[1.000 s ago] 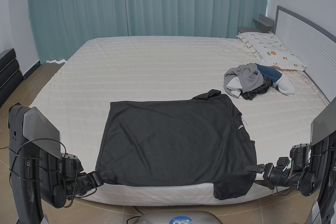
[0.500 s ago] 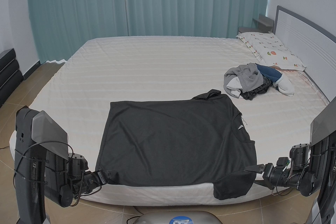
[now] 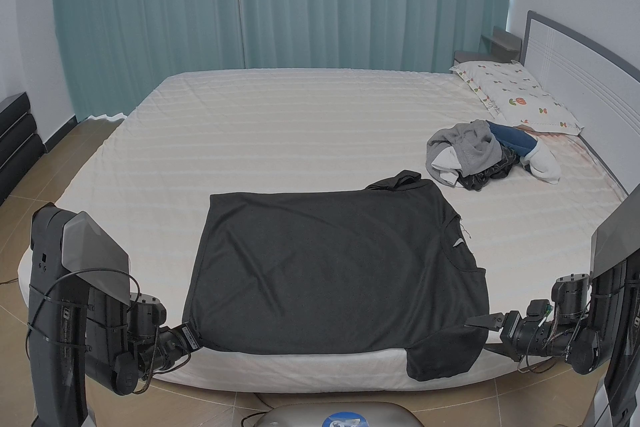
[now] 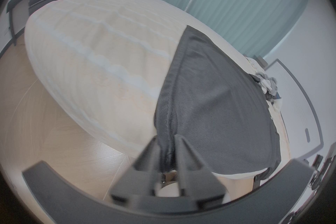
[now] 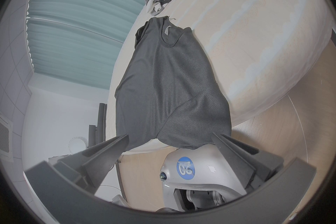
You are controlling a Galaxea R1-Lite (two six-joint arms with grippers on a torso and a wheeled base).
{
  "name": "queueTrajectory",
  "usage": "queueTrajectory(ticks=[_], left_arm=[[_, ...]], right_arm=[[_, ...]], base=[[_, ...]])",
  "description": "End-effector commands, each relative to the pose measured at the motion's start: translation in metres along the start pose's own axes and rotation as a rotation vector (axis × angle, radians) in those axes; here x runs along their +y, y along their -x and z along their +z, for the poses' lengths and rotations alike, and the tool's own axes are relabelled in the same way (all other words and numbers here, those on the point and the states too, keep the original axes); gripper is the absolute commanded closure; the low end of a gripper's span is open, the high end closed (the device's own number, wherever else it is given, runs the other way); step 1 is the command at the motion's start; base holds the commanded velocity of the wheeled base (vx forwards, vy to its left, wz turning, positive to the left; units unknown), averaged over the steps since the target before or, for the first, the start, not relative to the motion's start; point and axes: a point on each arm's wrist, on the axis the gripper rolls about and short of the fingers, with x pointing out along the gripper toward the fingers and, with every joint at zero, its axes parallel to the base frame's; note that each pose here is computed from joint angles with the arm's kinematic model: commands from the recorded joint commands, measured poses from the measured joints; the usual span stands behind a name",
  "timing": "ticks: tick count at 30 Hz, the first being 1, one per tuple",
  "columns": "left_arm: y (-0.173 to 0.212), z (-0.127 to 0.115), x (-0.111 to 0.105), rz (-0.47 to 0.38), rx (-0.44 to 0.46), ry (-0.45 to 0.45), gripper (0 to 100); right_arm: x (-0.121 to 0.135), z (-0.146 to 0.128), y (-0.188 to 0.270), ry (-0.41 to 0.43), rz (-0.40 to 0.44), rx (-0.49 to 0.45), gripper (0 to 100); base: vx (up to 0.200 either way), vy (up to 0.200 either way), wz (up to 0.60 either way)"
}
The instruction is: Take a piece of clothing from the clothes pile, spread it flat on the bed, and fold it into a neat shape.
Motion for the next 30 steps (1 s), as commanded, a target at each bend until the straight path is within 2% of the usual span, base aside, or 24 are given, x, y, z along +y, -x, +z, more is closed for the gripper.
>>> queueTrajectory(ticks=[1,9,14,18,23,30], left_arm=[[0.004,0.002,-0.001,0.007,-0.02,0.029,100],[0.008,0.001,-0.007,-0.012,-0.015,0.029,100],[0.004,0.0,-0.012,-0.042,-0.012,0.018,100],[-0.001,0.006,-0.018,-0.069,-0.043,0.013,100],[-0.001,0.004,-0.017,-0.084,-0.017,0.079,100],[0.006,0.004,-0.014,-0.08,-0.004,0.124,100]], right_arm=[[0.0,-0.002,0.002,-0.001,0.0,0.003,0],[0.0,-0.002,0.003,0.004,-0.004,0.0,0],[0.0,0.0,0.004,0.089,-0.019,-0.028,0],[-0.002,0.002,0.002,0.097,-0.047,-0.052,0],[-0.003,0.007,-0.001,0.102,-0.096,-0.113,0],[-0.001,0.019,-0.019,0.126,-0.085,-0.168,0]], base=[[0.0,0.0,0.0],[0.0,0.0,0.0],[0.0,0.0,0.0],[0.0,0.0,0.0],[0.0,0.0,0.0],[0.0,0.0,0.0]])
